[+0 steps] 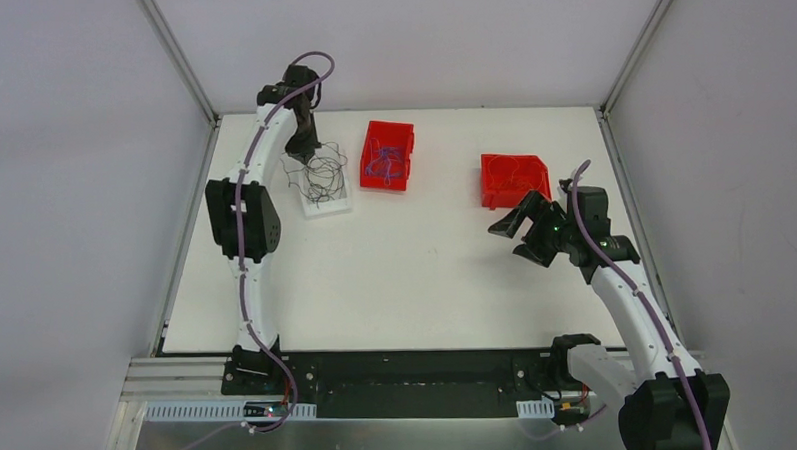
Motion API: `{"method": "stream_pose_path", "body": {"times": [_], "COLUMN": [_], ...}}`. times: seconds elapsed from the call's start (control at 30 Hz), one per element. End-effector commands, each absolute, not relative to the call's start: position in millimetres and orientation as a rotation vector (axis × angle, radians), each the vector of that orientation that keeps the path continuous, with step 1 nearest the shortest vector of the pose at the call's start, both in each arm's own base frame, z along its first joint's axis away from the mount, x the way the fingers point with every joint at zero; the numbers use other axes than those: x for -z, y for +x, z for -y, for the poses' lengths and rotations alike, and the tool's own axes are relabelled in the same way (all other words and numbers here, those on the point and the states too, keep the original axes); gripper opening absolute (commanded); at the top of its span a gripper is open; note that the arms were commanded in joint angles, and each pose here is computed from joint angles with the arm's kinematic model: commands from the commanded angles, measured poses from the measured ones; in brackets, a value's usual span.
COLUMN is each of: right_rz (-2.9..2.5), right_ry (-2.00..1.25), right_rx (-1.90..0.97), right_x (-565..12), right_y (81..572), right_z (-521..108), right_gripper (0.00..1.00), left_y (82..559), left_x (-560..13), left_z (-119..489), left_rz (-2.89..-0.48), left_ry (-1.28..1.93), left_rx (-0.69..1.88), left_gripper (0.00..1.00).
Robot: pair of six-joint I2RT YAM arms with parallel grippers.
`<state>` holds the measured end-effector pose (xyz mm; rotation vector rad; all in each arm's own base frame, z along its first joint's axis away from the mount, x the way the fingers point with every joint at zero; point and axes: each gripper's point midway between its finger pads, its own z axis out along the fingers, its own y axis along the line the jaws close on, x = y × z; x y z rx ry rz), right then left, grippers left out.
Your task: Untangle the cables
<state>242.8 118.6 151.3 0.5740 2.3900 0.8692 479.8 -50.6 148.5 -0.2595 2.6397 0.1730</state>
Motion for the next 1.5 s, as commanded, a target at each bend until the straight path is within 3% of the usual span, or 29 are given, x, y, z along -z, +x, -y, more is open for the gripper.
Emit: {"method": "stream_pose_path", "body": {"times": [0.0,0.23,0.5,0.73,0.9,1.0,1.37,1.43,1.47], "right_rz": [-2.338,-2.334,-2.333,-2.326,-2.327,-2.33,-2.315,-2.309,-2.3], "right_ry": [0.557,0.559,0.555,0.561,0.562,0.565,0.555,0.544,0.534], "right_rx": [-0.886,-0.881,-0.895,-0.901,-0.905,-0.906,-0.896,-0.891,-0.892], "right_x": [-172,-174,-177,-179,-178,-177,-181,-183,-186], "right_y": [247,243,244,245,245,245,244,244,245], "right_z": [-118,-117,-119,-119,-119,-120,-118,-118,-118], "right_gripper": [0.91,0.91,0.91,0.91,0.91,0.91,0.91,0.95,0.97], "left_y": [494,519,520,517,514,508,473,461,454], "left_x": [-132,-90,-25,-50,-102,-127,-201,-216,-222], "left_z": [61,87,86,88,88,91,94,102,105], "left_rz": [-2.663,-2.707,-2.797,-2.762,-2.677,-2.643,-2.542,-2.519,-2.497], "left_ry": [-0.236,-0.255,-0.266,-0.276,-0.265,-0.264,-0.231,-0.214,-0.214], "left_rx": [-0.187,-0.038,-0.078,-0.043,-0.001,0.039,0.144,0.216,0.245], "left_gripper": [0.0,0.0,0.0,0.0,0.25,0.34,0.42,0.53,0.64]}}
